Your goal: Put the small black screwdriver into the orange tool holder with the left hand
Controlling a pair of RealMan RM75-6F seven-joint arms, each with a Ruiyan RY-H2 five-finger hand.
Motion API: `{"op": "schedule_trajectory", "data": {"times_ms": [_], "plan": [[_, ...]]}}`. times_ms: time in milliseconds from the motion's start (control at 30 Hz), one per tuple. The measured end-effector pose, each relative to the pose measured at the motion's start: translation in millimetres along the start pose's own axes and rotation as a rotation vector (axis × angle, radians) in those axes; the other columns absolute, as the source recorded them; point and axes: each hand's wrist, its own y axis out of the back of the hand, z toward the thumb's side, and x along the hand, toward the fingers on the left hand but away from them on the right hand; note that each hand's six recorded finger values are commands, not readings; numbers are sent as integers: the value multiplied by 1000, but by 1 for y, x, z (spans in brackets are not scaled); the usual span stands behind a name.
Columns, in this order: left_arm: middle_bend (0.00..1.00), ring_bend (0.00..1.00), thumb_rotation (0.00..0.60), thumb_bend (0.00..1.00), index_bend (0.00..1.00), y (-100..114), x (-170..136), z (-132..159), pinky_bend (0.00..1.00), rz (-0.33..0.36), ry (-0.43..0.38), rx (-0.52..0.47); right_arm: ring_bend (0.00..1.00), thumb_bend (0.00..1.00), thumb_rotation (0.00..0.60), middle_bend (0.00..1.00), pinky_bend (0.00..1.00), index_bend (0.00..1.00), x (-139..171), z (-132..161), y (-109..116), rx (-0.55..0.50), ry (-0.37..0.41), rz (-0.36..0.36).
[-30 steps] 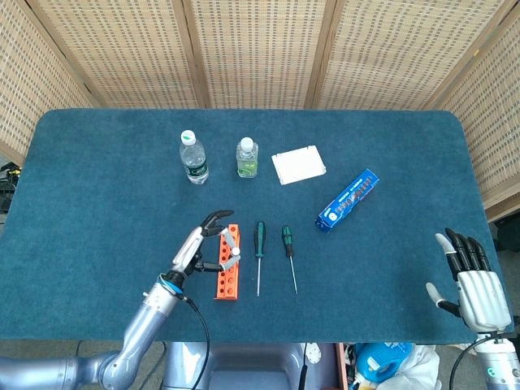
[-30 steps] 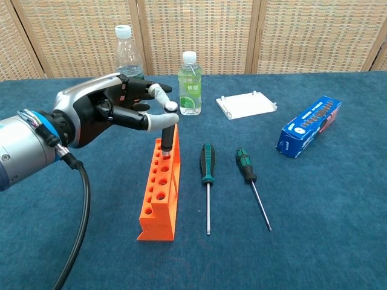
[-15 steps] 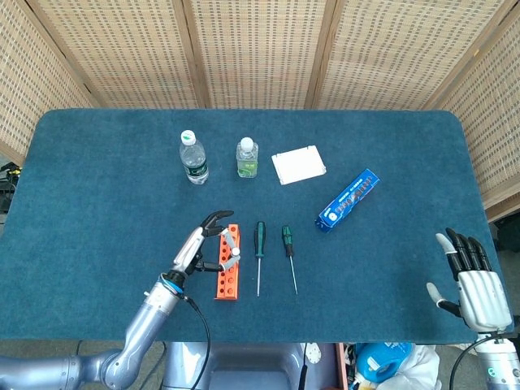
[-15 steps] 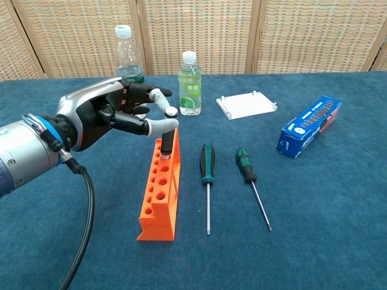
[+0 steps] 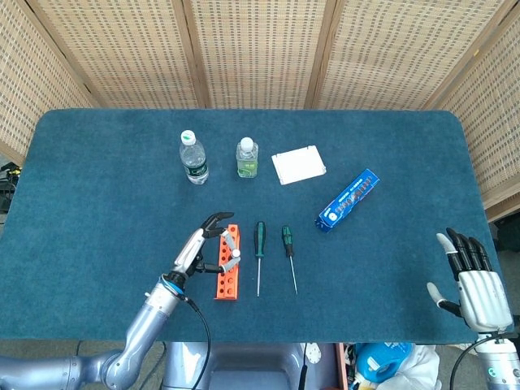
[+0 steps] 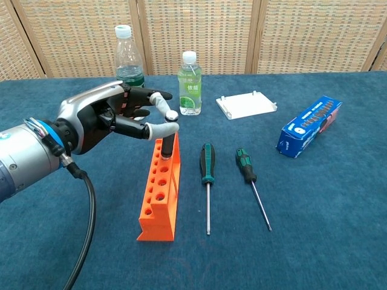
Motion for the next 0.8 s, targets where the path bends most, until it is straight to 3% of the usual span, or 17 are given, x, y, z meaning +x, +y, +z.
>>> {"op": "schedule_trajectory", "data": {"times_ms": [800], "plan": [[136,0,600,405,718,7,-1,-8,0,10,16,-22,0,282,600,0,0,0,0,0,0,3,0,-2]]}}
